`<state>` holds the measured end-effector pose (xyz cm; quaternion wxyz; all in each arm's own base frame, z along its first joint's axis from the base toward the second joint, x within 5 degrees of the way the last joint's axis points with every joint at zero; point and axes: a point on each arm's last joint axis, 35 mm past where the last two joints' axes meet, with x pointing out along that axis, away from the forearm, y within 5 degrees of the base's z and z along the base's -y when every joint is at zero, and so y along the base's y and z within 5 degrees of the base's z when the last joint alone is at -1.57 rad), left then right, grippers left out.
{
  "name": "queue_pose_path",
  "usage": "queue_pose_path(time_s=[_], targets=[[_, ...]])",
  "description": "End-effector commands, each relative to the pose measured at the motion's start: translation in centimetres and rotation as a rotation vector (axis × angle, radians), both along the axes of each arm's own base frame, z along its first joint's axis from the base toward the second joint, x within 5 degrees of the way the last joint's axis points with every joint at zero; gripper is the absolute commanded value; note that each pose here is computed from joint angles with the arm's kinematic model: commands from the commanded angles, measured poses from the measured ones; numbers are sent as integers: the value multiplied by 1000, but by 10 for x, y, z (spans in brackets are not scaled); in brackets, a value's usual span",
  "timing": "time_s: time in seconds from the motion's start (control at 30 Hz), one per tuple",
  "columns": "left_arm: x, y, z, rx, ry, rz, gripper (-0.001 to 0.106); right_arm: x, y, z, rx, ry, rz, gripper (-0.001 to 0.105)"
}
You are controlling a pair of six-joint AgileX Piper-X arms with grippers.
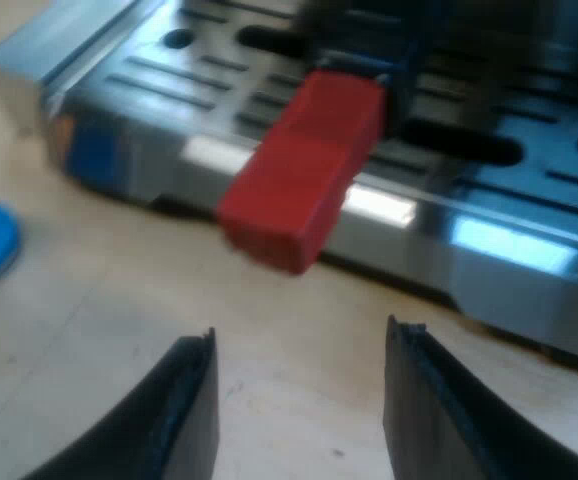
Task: Grind coffee beans and then tamp
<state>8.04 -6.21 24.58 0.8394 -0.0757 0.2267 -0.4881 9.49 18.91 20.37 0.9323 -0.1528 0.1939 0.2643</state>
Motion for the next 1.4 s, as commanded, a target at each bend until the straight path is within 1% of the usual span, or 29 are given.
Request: queue_pose_path(time_s=[0.03, 0.17, 0.3, 0.57, 0.63, 0.9, 1.0, 1.07, 1.2, 1.3, 1.4], targets=[[0, -1, 2, -13, -10, -20, 77, 3, 5, 0, 32, -32, -41, 40], [0, -1, 2, -13, -10, -20, 77, 6, 11, -4, 48, -61, -73, 40], [0, -1, 2, -13, -10, -20, 77, 8, 13, -9, 31, -62, -84, 40], [0, -1, 2, -14, -9, -25, 77, 10, 13, -8, 30, -90, -132, 40], [0, -1, 2, -14, -9, -25, 77, 13, 11, -8, 30, -91, -144, 40], [0, -1, 2, -14, -9, -25, 77, 32, 2, -3, 54, -121, -235, 40], [0, -1, 2, -14, -9, -25, 77, 37, -1, -3, 54, -123, -258, 40], [0, -1, 2, -14, -9, -25, 77, 39, -1, -2, 64, -127, -268, 40], [0, -1, 2, -14, -9, -25, 77, 42, -2, 3, 96, -168, -308, 40], [0, -1, 2, -14, -9, -25, 77, 43, -1, 7, 88, -210, -315, 40], [0, -1, 2, -14, -9, -25, 77, 43, -1, 9, 86, -222, -322, 40]])
